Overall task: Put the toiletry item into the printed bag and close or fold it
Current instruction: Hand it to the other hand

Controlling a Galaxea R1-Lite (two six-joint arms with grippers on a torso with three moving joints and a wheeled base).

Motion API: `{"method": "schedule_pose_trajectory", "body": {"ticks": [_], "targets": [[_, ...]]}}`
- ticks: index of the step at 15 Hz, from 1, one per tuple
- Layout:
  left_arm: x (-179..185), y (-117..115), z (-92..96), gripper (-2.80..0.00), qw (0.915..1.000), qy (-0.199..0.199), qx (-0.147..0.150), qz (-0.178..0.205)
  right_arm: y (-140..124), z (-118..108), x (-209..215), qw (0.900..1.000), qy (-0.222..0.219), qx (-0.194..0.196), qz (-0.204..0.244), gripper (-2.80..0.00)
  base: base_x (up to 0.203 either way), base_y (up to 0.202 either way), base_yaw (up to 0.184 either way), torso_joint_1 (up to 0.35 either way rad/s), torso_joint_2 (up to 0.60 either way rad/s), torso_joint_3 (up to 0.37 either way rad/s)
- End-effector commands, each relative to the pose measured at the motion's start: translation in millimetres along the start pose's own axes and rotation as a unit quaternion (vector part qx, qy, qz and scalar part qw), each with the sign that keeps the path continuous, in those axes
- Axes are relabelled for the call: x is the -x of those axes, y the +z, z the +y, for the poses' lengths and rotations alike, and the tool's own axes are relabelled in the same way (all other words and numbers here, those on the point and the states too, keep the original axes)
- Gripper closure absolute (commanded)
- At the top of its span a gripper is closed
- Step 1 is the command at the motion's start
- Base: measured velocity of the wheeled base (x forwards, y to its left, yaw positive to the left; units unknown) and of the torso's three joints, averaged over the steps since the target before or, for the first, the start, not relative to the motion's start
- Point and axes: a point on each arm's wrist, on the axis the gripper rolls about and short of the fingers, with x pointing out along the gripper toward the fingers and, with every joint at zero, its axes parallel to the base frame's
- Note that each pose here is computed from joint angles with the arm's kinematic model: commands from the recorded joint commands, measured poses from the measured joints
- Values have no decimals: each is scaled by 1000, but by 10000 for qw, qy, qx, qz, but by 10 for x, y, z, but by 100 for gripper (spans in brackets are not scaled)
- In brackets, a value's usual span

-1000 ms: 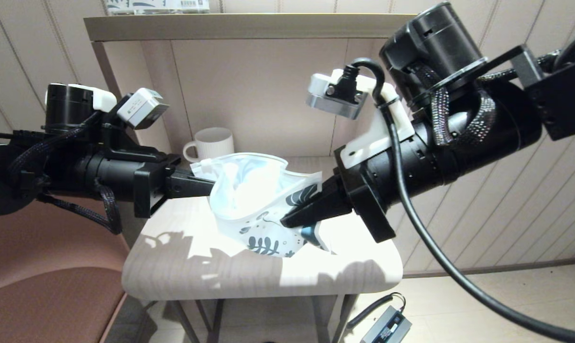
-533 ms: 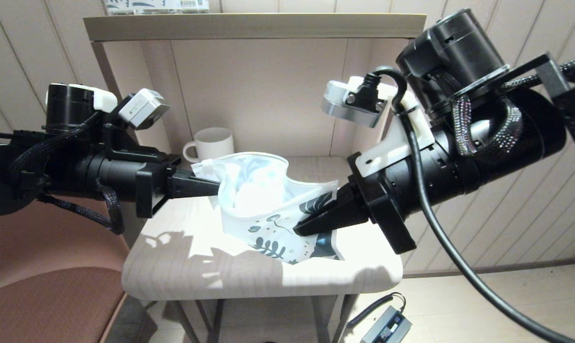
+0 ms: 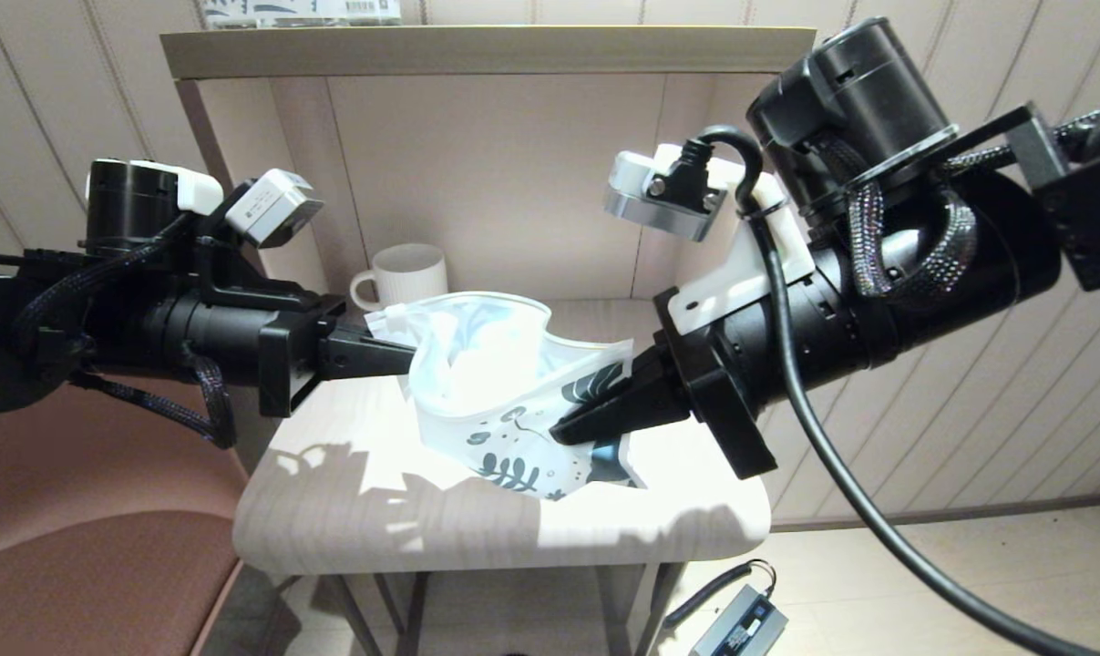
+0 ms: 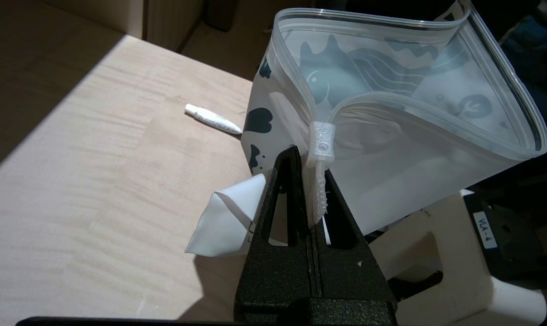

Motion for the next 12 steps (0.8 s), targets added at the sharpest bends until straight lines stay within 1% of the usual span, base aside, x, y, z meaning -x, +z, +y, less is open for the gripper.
{"method": "schedule_pose_trajectory", "body": {"ticks": [1, 12], "targets": [[0, 3, -3, 0, 10000, -33, -13, -8, -13, -16, -28, 10000, 35, -21, 33, 0, 0, 0, 0, 0, 0, 0], [-6, 2, 14, 0, 10000, -34, -6, -5, -43, -27, -55, 9999, 60, -49, 84, 0, 0, 0, 0, 0, 0, 0]]}}
